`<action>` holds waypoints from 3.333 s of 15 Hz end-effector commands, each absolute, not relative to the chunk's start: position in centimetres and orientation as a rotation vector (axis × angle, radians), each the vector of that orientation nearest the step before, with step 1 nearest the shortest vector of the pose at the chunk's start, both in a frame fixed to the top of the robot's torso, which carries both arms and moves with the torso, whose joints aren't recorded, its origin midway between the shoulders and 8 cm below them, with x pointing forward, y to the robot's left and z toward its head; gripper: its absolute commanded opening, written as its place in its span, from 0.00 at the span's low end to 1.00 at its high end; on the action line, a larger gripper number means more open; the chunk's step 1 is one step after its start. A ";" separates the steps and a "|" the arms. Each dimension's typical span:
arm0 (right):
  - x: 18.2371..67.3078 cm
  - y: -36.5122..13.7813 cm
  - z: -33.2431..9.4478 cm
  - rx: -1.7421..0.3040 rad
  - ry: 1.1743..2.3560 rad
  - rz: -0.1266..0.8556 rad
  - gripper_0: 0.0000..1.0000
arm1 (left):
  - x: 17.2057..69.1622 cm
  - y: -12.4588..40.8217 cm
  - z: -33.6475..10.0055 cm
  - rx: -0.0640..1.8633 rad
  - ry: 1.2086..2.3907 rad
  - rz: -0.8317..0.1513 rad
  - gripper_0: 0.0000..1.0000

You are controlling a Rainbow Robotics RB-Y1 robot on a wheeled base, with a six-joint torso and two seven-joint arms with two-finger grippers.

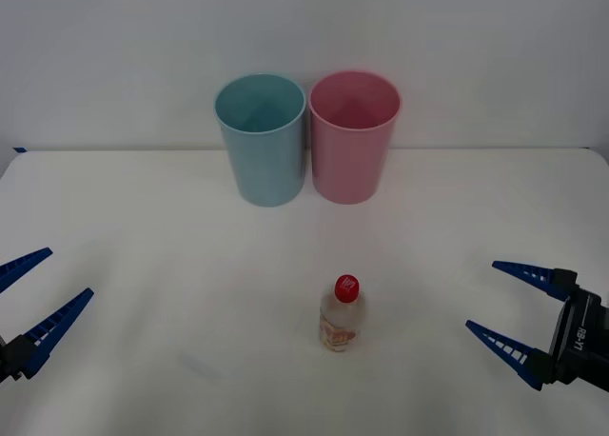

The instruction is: Grasp the object on the table and drop it into the matching bin: aluminum can to the light blue bin, PET bottle to the pink bin.

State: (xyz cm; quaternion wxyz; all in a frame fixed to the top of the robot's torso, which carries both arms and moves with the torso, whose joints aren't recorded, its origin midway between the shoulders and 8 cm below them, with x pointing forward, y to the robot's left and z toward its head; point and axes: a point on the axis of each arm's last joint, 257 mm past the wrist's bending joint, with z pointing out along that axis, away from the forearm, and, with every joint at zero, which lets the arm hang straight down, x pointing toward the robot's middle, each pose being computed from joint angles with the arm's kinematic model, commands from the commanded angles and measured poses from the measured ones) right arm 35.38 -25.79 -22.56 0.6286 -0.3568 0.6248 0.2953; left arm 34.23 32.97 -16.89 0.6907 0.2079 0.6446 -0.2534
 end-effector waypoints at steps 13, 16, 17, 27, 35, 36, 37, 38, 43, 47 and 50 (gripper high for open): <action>36.1 -16.1 -27.6 -0.968 1.444 0.750 1.00 | 34.2 33.0 -16.9 0.465 1.441 -0.567 1.00; 36.5 -13.9 -28.5 -0.987 1.453 0.742 1.00 | 34.2 33.0 -16.9 0.465 1.441 -0.567 1.00; 36.5 -13.3 -28.7 -0.994 1.451 0.741 1.00 | 34.2 33.0 -16.9 0.465 1.441 -0.567 1.00; 37.2 -9.2 -30.2 -1.031 1.463 0.729 1.00 | 34.2 33.0 -16.9 0.465 1.441 -0.567 1.00; 37.8 -5.9 -30.6 -1.025 1.456 0.718 1.00 | 34.2 33.0 -16.9 0.465 1.441 -0.567 1.00; 37.9 -5.6 -30.5 -1.024 1.452 0.714 1.00 | 34.2 33.0 -16.9 0.465 1.441 -0.567 1.00; 38.1 -5.4 -30.5 -1.024 1.452 0.708 1.00 | 34.2 33.0 -16.9 0.465 1.441 -0.567 1.00; 38.1 -5.3 -30.5 -1.026 1.451 0.708 1.00 | 34.2 33.0 -16.9 0.465 1.441 -0.567 1.00; 37.9 -5.0 -30.8 -1.029 1.455 0.709 0.04 | 34.2 33.0 -16.9 0.465 1.441 -0.567 1.00; 37.9 -5.0 -30.7 -1.030 1.452 0.708 0.00 | 34.2 33.0 -16.9 0.465 1.441 -0.567 1.00; 38.0 -4.9 -30.6 -1.025 1.452 0.711 0.00 | 34.2 33.0 -16.9 0.465 1.441 -0.567 1.00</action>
